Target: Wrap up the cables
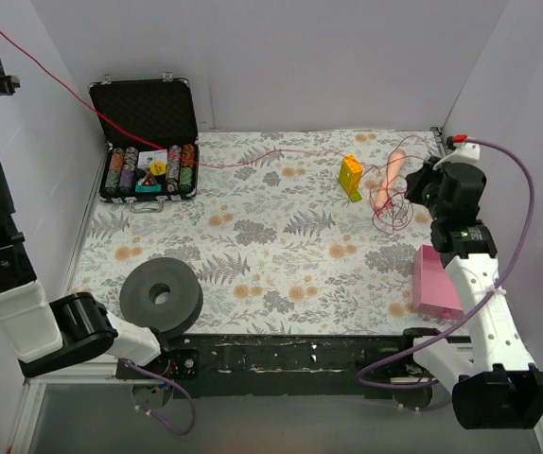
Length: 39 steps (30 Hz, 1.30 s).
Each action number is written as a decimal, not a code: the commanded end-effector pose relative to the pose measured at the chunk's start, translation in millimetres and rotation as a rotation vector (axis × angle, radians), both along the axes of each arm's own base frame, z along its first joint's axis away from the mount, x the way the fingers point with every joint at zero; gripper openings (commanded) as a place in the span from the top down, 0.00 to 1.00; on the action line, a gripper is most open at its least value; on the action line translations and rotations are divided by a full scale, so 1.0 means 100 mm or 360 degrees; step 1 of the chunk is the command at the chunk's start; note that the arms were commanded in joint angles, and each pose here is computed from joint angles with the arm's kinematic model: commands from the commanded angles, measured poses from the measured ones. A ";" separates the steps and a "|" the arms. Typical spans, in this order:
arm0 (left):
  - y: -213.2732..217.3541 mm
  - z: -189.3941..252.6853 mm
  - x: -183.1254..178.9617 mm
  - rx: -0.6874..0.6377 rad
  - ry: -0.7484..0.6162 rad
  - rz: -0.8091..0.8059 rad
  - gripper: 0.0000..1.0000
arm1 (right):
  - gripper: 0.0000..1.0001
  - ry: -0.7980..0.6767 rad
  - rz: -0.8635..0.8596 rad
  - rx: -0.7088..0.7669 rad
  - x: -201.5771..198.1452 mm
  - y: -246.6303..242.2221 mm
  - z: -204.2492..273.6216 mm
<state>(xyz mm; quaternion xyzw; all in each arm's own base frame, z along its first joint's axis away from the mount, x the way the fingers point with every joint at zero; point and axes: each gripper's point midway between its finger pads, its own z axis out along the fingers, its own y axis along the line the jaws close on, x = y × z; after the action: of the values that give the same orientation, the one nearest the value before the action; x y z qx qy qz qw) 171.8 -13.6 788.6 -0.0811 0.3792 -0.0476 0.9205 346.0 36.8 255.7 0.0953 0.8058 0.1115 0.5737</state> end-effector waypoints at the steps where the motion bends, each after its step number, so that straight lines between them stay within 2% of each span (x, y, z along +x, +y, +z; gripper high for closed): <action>1: -0.28 -0.20 0.26 0.0236 0.0162 0.0124 1.00 | 0.99 -0.0149 -0.0206 -0.0078 -0.13 -0.34 0.74; 5: -0.24 -0.20 0.25 0.0257 0.0157 0.0176 1.00 | 0.99 -0.0278 -0.0366 -0.0114 -0.31 -0.54 1.34; 8: 0.25 0.00 0.00 0.0072 0.0024 0.0414 1.00 | 0.99 -0.0313 -0.0483 -0.0191 -0.42 -0.76 1.48; 11: 0.81 0.08 -0.38 -0.0088 -0.0124 0.0739 1.00 | 0.99 -0.0202 -0.0561 -0.0228 -0.42 -0.98 1.25; 13: 1.08 0.05 -0.63 -0.0102 -0.0199 0.0971 1.00 | 0.99 -0.0086 -0.0574 -0.0204 -0.37 -1.10 0.99; 16: 1.22 -0.07 -0.84 0.0088 -0.0199 0.1301 1.00 | 0.99 0.0043 -0.0586 -0.0085 -0.31 -1.26 0.61; 19: 1.52 -0.12 -1.11 0.0126 -0.0219 0.1402 1.00 | 0.99 0.0109 -0.0659 -0.0044 -0.32 -1.45 0.47; 22: 1.79 -0.16 -1.25 0.0079 -0.0212 0.1358 1.00 | 0.99 0.0125 -0.0773 -0.0088 -0.36 -1.65 0.51; 24: 1.81 -0.20 -1.23 0.0065 -0.0186 0.1294 1.00 | 0.99 0.0113 -0.0768 -0.0093 -0.37 -1.64 0.60; 28: 1.46 -0.26 -0.83 0.0205 -0.0031 0.1000 1.00 | 0.99 0.0047 -0.0808 -0.0106 -0.54 -1.61 0.84; 30: 1.14 -0.29 -0.58 0.0309 0.0031 0.0821 1.00 | 0.99 0.0023 -0.0886 -0.0134 -0.71 -1.63 0.93; 33: 0.46 -0.42 -0.22 0.0453 0.0109 0.0360 1.00 | 0.99 -0.0055 -0.0924 -0.0155 -0.92 -1.58 1.09; 34: 0.18 -0.54 -0.09 0.0569 0.0168 0.0246 1.00 | 0.99 -0.0077 -0.0946 -0.0164 -0.98 -1.58 1.15; 37: -0.30 -0.75 0.15 0.0692 0.0254 0.0129 1.00 | 0.99 -0.0070 -0.0969 -0.0163 -1.10 -1.56 1.13; 39: -0.54 -0.84 0.26 0.0724 0.0285 0.0067 1.00 | 0.99 -0.0003 -0.0963 -0.0142 -1.11 -1.54 0.88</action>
<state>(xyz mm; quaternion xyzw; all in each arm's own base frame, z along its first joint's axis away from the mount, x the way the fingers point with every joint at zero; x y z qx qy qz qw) 124.3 69.4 754.1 -0.0349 0.3702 0.0983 0.9231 245.2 -115.3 362.1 0.2899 0.7388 -0.0899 0.6017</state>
